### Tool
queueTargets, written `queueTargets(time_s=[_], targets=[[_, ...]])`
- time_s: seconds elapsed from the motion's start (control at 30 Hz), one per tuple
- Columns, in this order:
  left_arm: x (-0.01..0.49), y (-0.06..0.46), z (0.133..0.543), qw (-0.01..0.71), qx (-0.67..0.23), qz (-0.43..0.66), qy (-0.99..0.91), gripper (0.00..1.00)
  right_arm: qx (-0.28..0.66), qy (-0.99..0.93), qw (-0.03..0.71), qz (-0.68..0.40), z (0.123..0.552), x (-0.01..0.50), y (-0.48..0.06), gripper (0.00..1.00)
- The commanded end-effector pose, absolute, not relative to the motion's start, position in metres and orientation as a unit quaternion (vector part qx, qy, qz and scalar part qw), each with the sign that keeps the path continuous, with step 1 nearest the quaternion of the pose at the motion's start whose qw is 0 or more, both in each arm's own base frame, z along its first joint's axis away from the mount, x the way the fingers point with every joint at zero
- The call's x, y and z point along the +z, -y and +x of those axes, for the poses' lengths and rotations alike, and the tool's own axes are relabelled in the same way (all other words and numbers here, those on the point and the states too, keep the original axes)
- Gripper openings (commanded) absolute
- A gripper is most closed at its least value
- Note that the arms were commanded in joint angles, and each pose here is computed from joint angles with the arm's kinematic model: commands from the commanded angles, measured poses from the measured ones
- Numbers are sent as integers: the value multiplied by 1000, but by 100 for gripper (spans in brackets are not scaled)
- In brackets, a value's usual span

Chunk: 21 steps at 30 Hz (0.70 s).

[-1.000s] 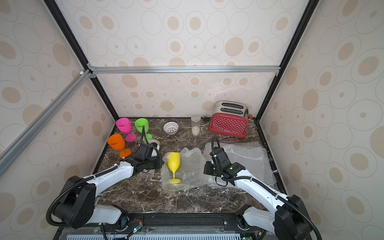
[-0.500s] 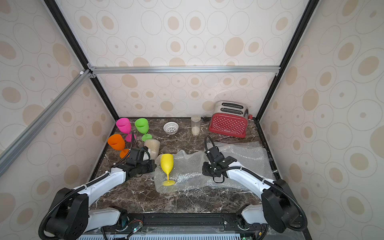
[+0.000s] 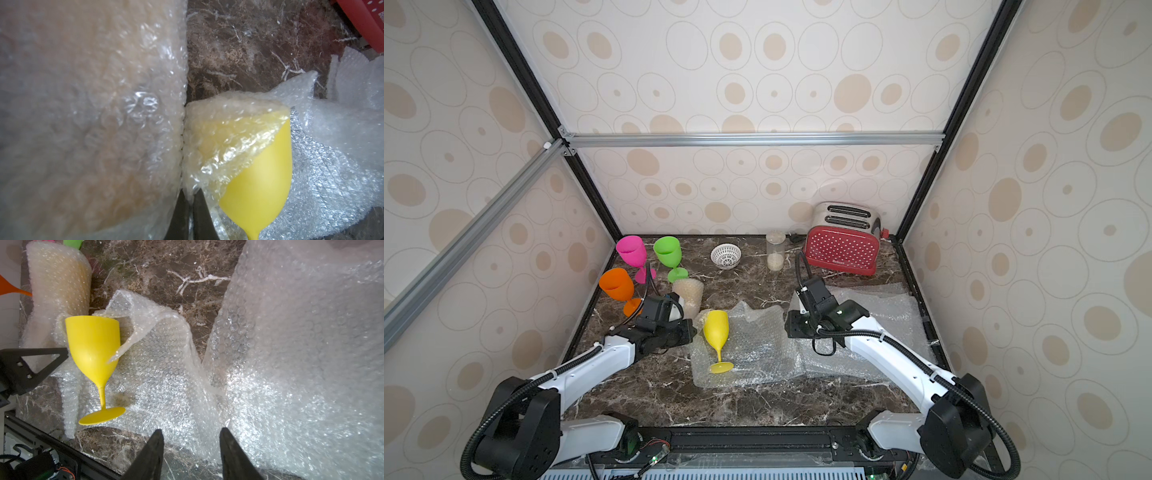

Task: Unpack wine glasses from bubble wrap
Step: Unwrap the bubble wrap at the center of the board, then pick up the wine glass from the bubble wrap.

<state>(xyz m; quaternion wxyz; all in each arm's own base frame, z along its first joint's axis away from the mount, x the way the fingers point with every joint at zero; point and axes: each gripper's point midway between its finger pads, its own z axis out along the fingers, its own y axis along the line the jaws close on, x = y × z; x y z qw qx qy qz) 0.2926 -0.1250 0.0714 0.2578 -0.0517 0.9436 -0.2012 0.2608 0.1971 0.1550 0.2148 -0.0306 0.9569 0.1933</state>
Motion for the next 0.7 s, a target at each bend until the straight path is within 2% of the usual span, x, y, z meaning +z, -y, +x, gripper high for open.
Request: queueTargets(time_s=[0.0,0.37,0.67], targets=[[83,126,296,273,-213,-57,-936,7,222,-950,208,-65,252,166,-220,47],[85,131,291,276,-236,-57,-930,9,309,-932,124,-140,237,120,-349,48],[87,137,290,275,-257,-56,-925,8,319,-934,61,-151,224,70,-393,46]])
